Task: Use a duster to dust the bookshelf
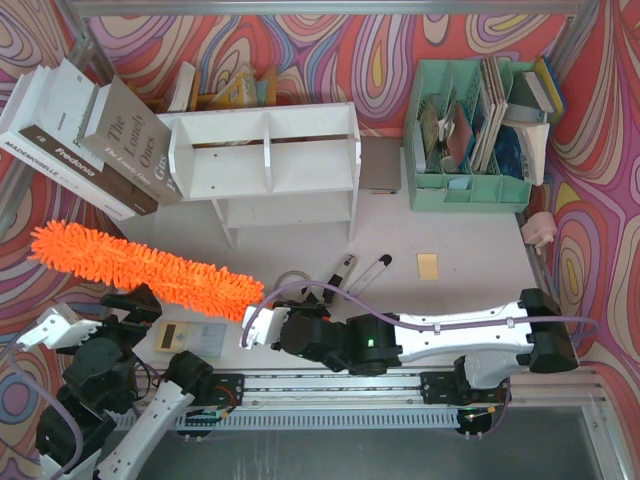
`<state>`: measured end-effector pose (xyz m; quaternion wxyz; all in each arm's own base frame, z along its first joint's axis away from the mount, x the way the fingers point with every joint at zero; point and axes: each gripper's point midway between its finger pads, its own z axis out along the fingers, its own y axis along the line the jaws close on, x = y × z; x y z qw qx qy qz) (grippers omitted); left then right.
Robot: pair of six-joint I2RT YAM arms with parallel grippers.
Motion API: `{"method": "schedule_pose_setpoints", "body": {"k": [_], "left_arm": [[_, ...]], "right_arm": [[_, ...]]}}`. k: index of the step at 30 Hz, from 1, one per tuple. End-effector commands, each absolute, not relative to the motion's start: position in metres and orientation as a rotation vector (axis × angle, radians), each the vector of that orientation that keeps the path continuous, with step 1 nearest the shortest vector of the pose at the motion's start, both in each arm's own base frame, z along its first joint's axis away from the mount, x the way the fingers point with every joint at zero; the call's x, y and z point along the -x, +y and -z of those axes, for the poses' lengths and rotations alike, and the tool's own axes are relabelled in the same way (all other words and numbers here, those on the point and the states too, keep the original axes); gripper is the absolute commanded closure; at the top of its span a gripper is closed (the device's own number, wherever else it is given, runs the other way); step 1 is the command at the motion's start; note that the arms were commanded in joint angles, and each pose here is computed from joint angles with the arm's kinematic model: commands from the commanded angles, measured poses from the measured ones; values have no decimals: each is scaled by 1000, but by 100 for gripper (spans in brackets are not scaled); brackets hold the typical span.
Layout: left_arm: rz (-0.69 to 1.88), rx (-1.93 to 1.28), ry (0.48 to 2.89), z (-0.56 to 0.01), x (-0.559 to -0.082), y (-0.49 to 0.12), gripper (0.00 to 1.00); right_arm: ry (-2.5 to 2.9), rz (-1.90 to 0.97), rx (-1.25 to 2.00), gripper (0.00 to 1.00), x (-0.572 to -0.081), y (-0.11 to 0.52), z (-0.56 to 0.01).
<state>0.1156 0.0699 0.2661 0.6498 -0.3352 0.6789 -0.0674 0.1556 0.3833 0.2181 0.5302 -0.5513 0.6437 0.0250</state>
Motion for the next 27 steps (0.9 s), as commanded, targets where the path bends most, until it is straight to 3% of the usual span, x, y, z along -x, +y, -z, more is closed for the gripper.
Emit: {"method": "schedule_pose_setpoints", "body": {"k": [1,15,27], "left_arm": [[120,756,1559,-259,-111,75,2],[137,732,1562,-261,-113,71,2],[132,731,1562,-261,-114,71,2]], "right_arm": [[1385,-139,1016,100,-176,388,-324],[1411,-23,900,100,-213,372,-341],[1462,-19,925,100,-216,362,-310]]}}
